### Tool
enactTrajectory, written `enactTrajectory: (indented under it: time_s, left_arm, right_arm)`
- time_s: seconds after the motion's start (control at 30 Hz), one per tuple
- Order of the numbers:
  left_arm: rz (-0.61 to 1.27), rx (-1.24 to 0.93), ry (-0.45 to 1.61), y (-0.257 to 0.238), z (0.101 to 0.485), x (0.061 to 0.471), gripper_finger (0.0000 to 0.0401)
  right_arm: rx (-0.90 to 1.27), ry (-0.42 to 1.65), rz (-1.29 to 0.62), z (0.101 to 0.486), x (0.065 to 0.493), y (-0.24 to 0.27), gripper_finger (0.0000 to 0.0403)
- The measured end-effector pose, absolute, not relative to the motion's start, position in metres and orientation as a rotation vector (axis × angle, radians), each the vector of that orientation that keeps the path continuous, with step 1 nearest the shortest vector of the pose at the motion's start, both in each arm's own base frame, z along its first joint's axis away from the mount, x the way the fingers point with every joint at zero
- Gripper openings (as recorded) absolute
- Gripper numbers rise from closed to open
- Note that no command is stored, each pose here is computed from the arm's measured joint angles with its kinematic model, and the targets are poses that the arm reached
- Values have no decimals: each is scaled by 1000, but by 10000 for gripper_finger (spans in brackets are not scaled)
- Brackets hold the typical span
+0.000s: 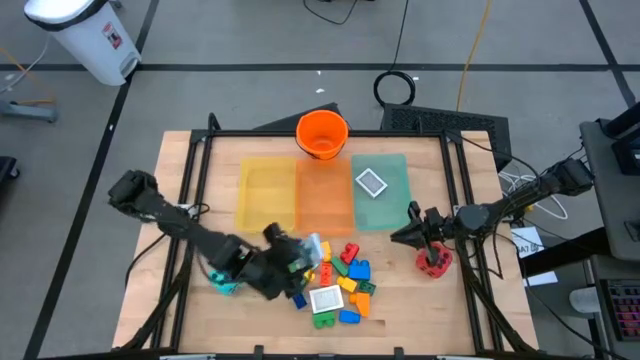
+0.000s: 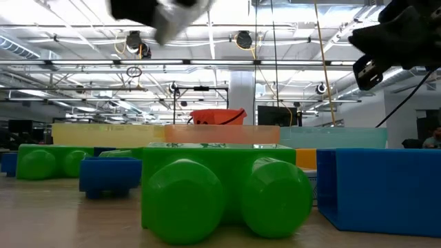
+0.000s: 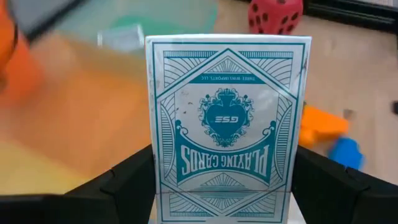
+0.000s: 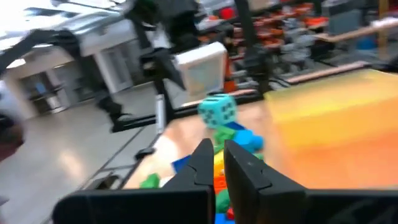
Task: Pick & Place Toys
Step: Put the blue deck of cards into the blue bin
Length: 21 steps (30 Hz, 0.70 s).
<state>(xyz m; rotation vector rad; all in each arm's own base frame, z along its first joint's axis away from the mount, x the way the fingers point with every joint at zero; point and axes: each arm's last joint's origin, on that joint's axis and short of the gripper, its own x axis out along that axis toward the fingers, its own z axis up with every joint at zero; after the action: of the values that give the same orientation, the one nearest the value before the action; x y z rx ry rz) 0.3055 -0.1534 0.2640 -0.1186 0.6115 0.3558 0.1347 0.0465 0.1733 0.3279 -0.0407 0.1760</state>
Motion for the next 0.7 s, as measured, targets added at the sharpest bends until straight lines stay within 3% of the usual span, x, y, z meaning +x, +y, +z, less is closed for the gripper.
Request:
enactTrajectory:
  time_s: [0.13,0.47,0.57,0.7]
  left_arm:
    - [334,77,600,-135,257,330,303]
    - [362,432,659,-98,245,356,303]
    - [415,501,669,-92,244,357,303]
    - [441,564,682,-88,245,358,303]
  right_arm:
    - [351,-10,117,169,138,46,67]
    - [384,11,22,207,186,51,290]
    - [468,70,-73,216,211,42,322]
    - [466,168,-184,218,244,29,330]
